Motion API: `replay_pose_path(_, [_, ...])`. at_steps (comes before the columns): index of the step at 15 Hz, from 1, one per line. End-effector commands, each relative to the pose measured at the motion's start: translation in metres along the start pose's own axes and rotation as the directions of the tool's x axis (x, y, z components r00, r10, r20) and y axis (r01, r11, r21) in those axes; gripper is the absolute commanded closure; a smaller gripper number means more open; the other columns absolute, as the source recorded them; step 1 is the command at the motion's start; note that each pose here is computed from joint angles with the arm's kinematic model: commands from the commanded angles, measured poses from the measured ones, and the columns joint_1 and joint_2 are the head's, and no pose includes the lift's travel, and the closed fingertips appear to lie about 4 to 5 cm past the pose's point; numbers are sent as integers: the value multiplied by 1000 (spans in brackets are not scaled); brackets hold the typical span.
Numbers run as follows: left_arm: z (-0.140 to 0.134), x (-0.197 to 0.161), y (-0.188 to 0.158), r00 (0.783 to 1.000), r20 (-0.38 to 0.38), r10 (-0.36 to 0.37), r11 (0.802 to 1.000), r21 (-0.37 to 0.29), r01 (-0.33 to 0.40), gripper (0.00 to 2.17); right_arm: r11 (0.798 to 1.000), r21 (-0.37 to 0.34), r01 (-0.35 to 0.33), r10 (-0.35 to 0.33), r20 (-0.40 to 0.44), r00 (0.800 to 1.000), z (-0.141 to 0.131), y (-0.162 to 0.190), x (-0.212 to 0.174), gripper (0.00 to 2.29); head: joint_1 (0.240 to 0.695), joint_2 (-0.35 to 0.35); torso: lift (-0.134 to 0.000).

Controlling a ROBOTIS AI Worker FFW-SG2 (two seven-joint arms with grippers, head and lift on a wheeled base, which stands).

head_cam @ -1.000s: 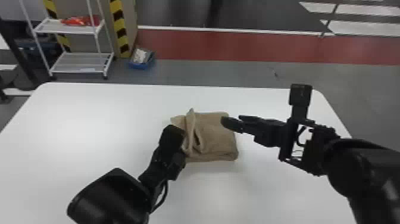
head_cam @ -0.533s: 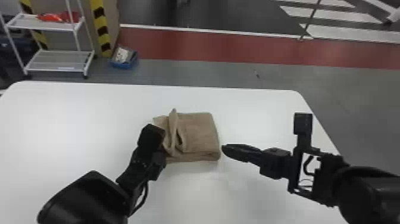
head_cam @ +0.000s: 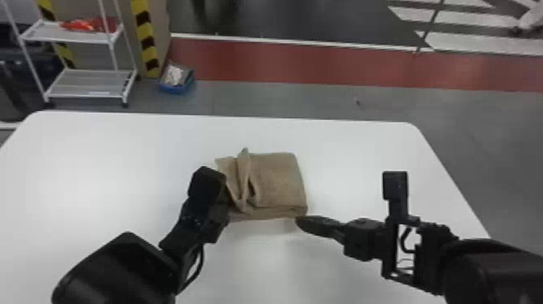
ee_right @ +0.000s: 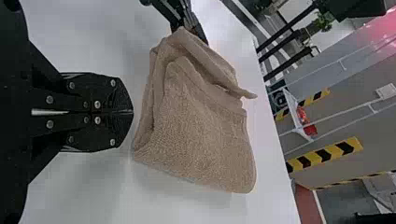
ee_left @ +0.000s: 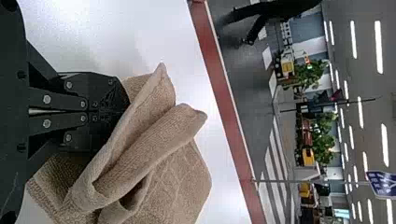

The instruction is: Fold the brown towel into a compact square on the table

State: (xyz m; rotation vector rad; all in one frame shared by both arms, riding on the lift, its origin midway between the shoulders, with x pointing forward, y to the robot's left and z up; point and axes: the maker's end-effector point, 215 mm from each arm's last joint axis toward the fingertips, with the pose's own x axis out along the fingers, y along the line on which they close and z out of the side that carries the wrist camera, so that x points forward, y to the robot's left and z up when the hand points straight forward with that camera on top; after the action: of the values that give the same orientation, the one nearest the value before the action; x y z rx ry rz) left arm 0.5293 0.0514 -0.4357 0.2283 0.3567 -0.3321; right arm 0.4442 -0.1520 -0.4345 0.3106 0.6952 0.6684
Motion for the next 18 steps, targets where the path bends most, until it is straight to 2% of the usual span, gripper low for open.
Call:
replay_pose_path(1, [4, -7, 6, 1000, 10, 5, 1000, -11, -5, 1717, 1000, -15, 3, -3, -9, 1000, 8, -3, 17, 2067, 695, -116, -124])
replay_pose_path(5, [13, -26, 28, 999, 31, 26, 1000, -17, -26, 1717, 998, -41, 44, -45, -11, 999, 25, -18, 37, 2067, 695, -88, -124])
replay_pose_path(8, [11, -39, 63, 996, 35, 76, 997, -25, -75, 1717, 995, -32, 95, -96, -27, 995, 34, -48, 45, 2067, 695, -62, -124])
replay_pose_path(10, [8, -41, 78, 995, 29, 93, 995, -36, -92, 1717, 990, -28, 136, -137, -20, 990, 57, -77, 56, 2067, 695, -52, -124])
replay_pose_path(12, [8, -41, 77, 996, 30, 90, 995, -40, -88, 1717, 983, -38, 179, -178, 30, 984, 87, -102, 64, 2064, 695, -46, -124])
replay_pose_path(13, [5, -40, 78, 996, 27, 90, 995, -38, -89, 1717, 982, -30, 187, -185, 44, 982, 89, -107, 61, 2064, 695, -50, -124])
replay_pose_path(14, [2, -37, 77, 996, 25, 88, 995, -37, -87, 1717, 984, 0, 178, -177, 58, 982, 77, -111, 53, 2057, 695, -55, -124])
replay_pose_path(15, [3, -34, 76, 996, 34, 83, 996, -43, -81, 1717, 986, 11, 165, -165, 91, 982, 79, -108, 41, 1997, 695, -58, -124])
replay_pose_path(16, [0, -28, 76, 997, 32, 67, 997, -46, -65, 1717, 992, 14, 124, -125, 137, 983, 81, -106, 24, 1889, 695, -62, -124])
replay_pose_path(17, [5, -20, 77, 997, 57, 60, 997, -50, -57, 1717, 997, 19, 76, -78, 197, 977, 84, -106, -2, 1841, 695, -68, -124])
replay_pose_path(18, [9, -14, 77, 996, 80, 42, 998, -57, -38, 1717, 999, -2, 53, -51, 253, 966, 90, -108, -28, 1679, 695, -74, -124])
